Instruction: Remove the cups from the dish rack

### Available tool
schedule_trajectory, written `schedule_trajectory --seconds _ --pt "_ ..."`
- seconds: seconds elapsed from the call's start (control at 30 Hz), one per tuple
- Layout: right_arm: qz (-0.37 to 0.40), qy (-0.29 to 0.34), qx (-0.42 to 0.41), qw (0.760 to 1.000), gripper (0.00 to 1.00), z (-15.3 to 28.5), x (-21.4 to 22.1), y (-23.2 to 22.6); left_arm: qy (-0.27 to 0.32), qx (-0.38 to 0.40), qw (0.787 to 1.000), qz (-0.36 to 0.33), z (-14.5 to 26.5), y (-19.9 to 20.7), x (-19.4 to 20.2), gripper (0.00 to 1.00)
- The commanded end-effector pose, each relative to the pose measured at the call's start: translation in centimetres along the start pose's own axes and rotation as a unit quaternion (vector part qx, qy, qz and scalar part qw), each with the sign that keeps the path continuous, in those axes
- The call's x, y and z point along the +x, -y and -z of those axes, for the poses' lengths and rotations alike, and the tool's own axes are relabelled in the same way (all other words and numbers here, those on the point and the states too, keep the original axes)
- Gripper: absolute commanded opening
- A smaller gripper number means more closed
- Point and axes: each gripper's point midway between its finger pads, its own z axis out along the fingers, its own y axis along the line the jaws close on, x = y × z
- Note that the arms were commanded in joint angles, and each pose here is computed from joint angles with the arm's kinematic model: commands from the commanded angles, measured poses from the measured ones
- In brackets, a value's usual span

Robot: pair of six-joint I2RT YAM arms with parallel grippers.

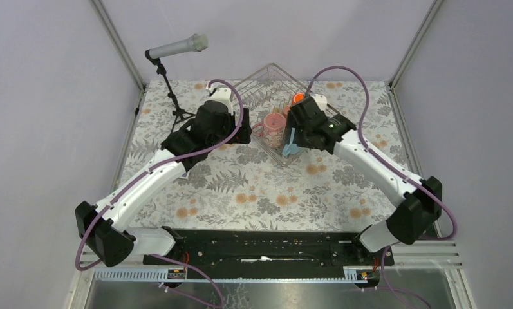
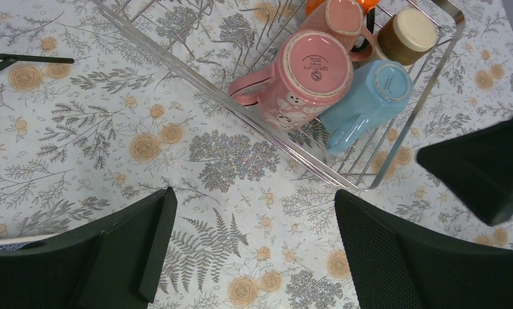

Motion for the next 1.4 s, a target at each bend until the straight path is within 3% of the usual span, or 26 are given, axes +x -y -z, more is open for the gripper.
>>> schedule_trajectory --seconds 0.0,0.23,1.03,1.27,1.37 --pt "-0.047 0.037 0.017 0.998 0.79 -1.5 -1.7 -2.3 0.035 0.022 0.999 0.009 0.9 0.6 -1.8 0.99" --pt "-0.076 0.047 0.044 0.995 0.52 -4.4 -1.7 -2.8 0.046 0.035 0.998 0.016 2.0 0.6 -2.1 0.99" --pt "-0.140 0.052 0.105 0.983 0.47 -11.6 2.8 -2.2 0.053 0.047 0.997 0.019 2.8 0.6 -2.2 0.99" --pt "-0.138 0.064 0.129 0.980 0.41 -13.0 3.8 -1.0 0.052 0.051 0.997 0.020 2.9 0.7 -2.1 0.99" --pt "-0.135 0.073 0.130 0.980 0.31 -13.1 3.6 -0.8 0.052 0.053 0.997 0.023 2.9 0.7 -2.0 0.99"
